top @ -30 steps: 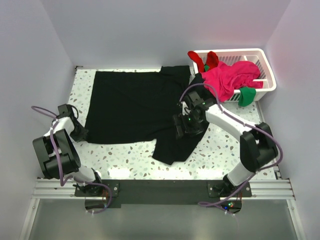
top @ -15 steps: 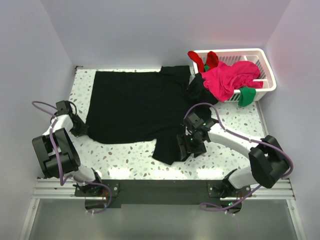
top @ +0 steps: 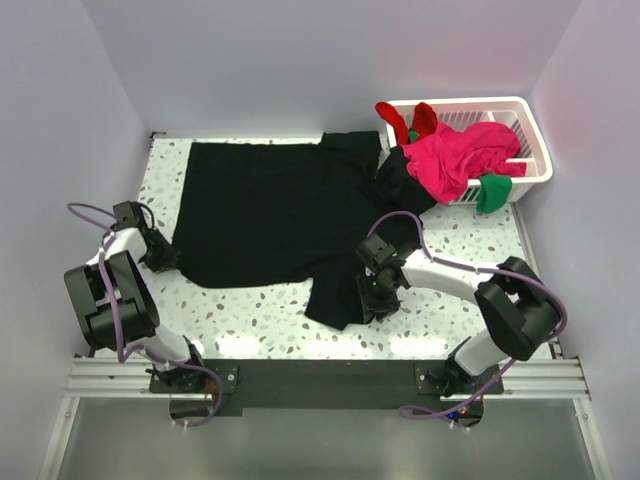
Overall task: Fold and stack the t-shirts
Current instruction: Flatten the tshirt out
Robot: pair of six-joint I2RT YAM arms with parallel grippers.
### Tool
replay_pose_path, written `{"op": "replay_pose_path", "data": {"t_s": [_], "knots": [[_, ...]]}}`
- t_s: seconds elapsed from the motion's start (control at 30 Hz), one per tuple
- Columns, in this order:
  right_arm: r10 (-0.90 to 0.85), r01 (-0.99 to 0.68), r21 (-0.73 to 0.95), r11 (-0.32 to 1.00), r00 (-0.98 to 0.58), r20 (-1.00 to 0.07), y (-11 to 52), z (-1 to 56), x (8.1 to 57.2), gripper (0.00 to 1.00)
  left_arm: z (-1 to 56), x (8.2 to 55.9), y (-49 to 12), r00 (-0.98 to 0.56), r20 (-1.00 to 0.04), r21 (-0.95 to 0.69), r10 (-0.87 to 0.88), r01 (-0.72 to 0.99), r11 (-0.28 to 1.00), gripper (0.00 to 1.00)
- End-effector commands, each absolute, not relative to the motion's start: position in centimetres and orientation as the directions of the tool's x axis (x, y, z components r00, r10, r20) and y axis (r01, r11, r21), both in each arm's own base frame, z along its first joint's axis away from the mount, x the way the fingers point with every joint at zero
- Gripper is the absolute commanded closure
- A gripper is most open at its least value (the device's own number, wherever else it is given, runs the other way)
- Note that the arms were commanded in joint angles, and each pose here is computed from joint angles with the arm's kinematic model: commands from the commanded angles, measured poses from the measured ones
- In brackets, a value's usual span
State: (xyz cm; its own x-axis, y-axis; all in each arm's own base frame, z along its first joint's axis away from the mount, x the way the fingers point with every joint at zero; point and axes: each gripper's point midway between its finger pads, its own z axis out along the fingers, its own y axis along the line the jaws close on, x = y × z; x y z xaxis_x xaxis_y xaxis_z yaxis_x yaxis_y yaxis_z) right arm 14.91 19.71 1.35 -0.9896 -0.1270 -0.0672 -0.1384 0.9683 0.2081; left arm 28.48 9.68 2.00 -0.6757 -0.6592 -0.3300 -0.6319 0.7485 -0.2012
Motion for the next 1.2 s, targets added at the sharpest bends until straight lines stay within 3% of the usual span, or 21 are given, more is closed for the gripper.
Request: {"op": "replay_pose_path", "data": {"t_s": [0.0,0.23,0.7,0.83,1.07,1.13,1.17], "knots": [[-0.111,-0.122,0.185,0.975,-0.991,-0.069,19.9,0.3,15.4,0.65,2.7,29.5,10.1,-0.661,-0.369,-0.227,-0.653,-0.617,0.753,1.00],[-0.142,-0.153,0.179,0.972,-0.987,-0.074,19.7,3.0,15.4,1.00,3.2,29.6,10.7,-0.654,-0.394,-0.206,-0.646,-0.622,0.756,1.00],[-0.154,-0.165,0.095,0.982,-0.982,-0.113,15.7,9.1,13.5,1.00,4.4,29.1,11.9,-0.640,-0.435,-0.172,-0.633,-0.631,0.756,1.00],[-0.148,-0.161,0.065,0.985,-0.974,-0.170,14.5,12.1,13.7,1.00,4.8,29.1,12.0,-0.642,-0.441,-0.167,-0.628,-0.628,0.760,1.00],[-0.114,-0.111,-0.025,0.994,-0.975,-0.191,12.7,12.2,15.1,1.00,4.7,28.9,12.0,-0.645,-0.441,-0.160,-0.624,-0.628,0.762,1.00],[-0.083,-0.075,-0.049,0.996,-0.982,-0.170,12.2,10.9,15.8,0.92,4.7,28.9,11.8,-0.647,-0.440,-0.172,-0.623,-0.621,0.765,1.00],[-0.074,-0.066,-0.055,0.996,-0.983,-0.166,12.2,10.5,16.0,0.71,4.7,29.0,11.6,-0.648,-0.439,-0.177,-0.622,-0.617,0.767,1.00]]}}
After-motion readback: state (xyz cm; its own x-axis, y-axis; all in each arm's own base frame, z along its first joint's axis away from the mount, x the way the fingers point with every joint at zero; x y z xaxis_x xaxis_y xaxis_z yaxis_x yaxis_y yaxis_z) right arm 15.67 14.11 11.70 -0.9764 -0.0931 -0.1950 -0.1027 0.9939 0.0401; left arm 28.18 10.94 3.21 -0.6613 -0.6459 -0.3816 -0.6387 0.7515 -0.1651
